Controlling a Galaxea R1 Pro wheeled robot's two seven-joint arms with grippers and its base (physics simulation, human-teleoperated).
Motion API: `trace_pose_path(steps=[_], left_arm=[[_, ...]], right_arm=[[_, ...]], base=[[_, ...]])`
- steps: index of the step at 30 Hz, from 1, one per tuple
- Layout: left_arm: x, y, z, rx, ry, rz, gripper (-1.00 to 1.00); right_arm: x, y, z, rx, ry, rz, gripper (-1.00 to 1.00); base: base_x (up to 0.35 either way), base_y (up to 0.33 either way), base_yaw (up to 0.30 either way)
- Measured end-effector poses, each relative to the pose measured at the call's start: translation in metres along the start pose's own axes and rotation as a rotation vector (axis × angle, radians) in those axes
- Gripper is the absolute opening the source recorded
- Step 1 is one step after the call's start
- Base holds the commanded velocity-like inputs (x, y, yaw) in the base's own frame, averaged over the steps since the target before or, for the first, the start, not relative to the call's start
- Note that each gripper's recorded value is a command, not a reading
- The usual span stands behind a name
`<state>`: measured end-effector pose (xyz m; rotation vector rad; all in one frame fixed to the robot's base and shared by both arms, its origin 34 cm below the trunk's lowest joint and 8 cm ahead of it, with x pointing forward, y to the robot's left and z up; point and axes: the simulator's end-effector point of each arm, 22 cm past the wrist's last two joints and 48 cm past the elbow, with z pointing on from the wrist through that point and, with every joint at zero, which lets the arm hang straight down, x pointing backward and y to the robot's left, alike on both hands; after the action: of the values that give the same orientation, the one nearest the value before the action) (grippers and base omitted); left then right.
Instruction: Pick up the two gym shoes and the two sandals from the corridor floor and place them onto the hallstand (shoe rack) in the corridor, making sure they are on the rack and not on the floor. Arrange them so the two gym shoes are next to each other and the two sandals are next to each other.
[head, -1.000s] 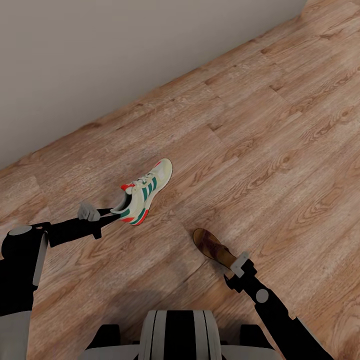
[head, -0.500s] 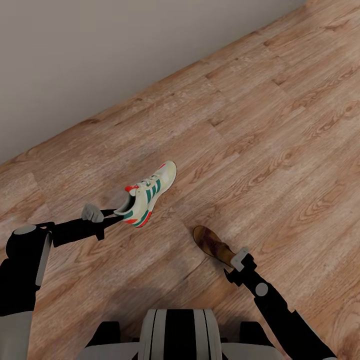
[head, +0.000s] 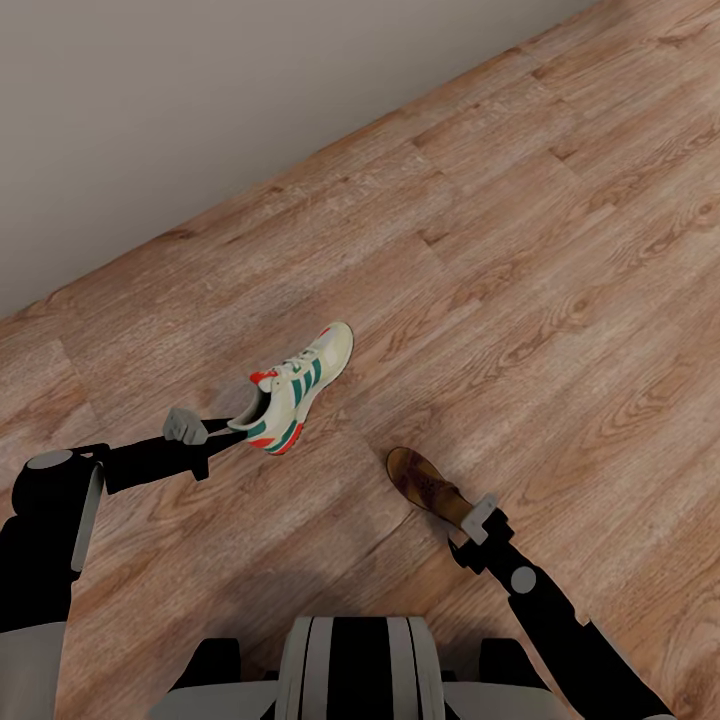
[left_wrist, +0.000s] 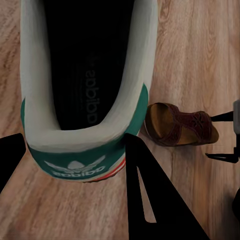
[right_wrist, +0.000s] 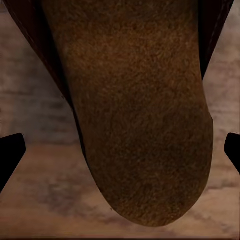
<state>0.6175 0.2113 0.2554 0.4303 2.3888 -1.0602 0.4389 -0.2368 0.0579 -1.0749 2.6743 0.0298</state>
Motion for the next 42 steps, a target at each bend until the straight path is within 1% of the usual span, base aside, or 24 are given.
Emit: trace_pose_path(steps=[15, 17, 42], left_arm=[[0.0002, -0.0003, 0.0002, 0.001, 0.0, -0.001, -1.0], [0.0044, 0.0016, 0.0022, 0.001, 0.006, -0.006, -1.0], [0.0042, 0.0014, 0.0021, 0.002, 0.005, -0.007, -1.0]], right_arm=[[0.0066, 0.003, 0.0011, -0.007, 0.014, 0.0, 1.0], [0.0099, 0.0056, 0.0032, -0.012, 0.02, 0.001, 1.0], [0.0102, 0.005, 0.0032, -0.01, 0.02, 0.001, 1.0]], base=[[0.0, 0.0, 0.0], [0.0, 0.0, 0.0], [0.0, 0.0, 0.0]])
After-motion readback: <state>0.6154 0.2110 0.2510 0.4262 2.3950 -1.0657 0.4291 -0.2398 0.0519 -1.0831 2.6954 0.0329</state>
